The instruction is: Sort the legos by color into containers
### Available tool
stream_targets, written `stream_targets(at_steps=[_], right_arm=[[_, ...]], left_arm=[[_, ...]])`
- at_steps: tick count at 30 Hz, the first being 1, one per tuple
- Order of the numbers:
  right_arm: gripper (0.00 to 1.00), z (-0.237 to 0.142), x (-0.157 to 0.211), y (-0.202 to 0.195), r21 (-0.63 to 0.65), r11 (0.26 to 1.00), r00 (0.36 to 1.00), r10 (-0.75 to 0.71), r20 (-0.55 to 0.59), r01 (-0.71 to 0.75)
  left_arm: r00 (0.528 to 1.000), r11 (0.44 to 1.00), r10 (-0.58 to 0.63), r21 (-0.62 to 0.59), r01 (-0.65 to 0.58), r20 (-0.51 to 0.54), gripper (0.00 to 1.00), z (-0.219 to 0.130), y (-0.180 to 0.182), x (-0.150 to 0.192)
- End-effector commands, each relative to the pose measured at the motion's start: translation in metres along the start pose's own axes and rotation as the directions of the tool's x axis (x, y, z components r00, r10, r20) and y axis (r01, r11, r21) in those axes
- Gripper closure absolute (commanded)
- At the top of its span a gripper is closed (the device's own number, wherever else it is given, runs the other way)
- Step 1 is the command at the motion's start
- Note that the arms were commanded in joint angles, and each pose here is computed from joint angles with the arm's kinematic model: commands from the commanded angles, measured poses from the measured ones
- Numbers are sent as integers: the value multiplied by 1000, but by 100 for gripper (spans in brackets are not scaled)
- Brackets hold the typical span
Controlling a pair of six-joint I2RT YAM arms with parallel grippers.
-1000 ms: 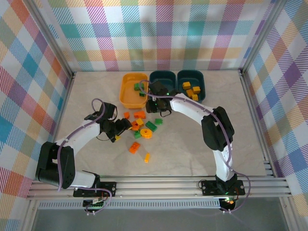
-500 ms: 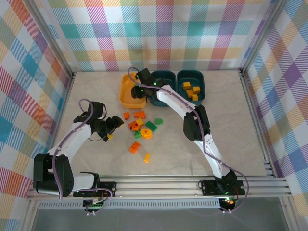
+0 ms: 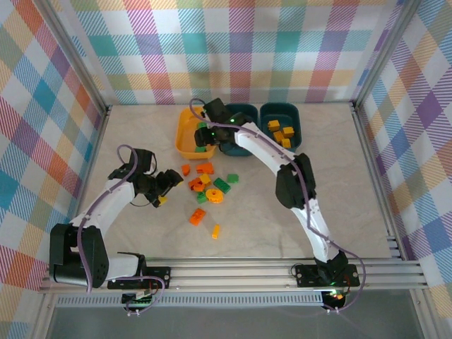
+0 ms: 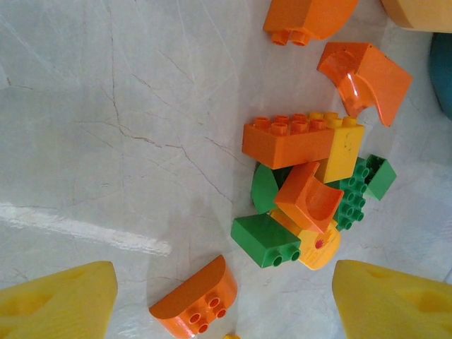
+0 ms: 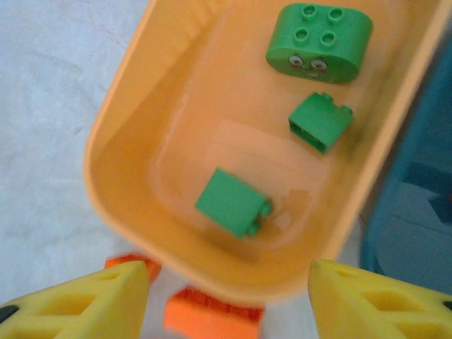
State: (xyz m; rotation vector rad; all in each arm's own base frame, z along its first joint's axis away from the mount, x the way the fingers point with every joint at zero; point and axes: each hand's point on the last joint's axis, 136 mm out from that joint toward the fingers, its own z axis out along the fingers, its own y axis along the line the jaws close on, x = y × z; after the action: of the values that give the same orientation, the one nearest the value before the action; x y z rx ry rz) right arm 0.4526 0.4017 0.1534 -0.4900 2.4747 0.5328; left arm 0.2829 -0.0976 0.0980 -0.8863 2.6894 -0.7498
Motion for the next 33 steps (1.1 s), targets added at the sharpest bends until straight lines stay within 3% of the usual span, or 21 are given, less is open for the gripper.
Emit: stream_targets(at_steps=[1,7,12,24,33], right_arm=[[43,-41,10,21,-36,999,999,-21,50,23],[49,-32,120,43,5,1000,993,15,-120,-14],[49,-18,165,67,8,1000,979,-9,-201,11],[46,14,189,83,41,990,957,-118,-264,133],[54,23,201,85,70,975,939,-183,-290,211]], left_arm=[[999,999,42,9,-42,12,21,0,-14,-1],[999,999,21,-44,-19,31,21,11,-4,-7],[999,998,-30,-60,31,11,21,23,0,-8],[998,996,-47,-80,49,29,21,16,14,-3],[998,996,-50,-70,52,33,20,14,13,-4]])
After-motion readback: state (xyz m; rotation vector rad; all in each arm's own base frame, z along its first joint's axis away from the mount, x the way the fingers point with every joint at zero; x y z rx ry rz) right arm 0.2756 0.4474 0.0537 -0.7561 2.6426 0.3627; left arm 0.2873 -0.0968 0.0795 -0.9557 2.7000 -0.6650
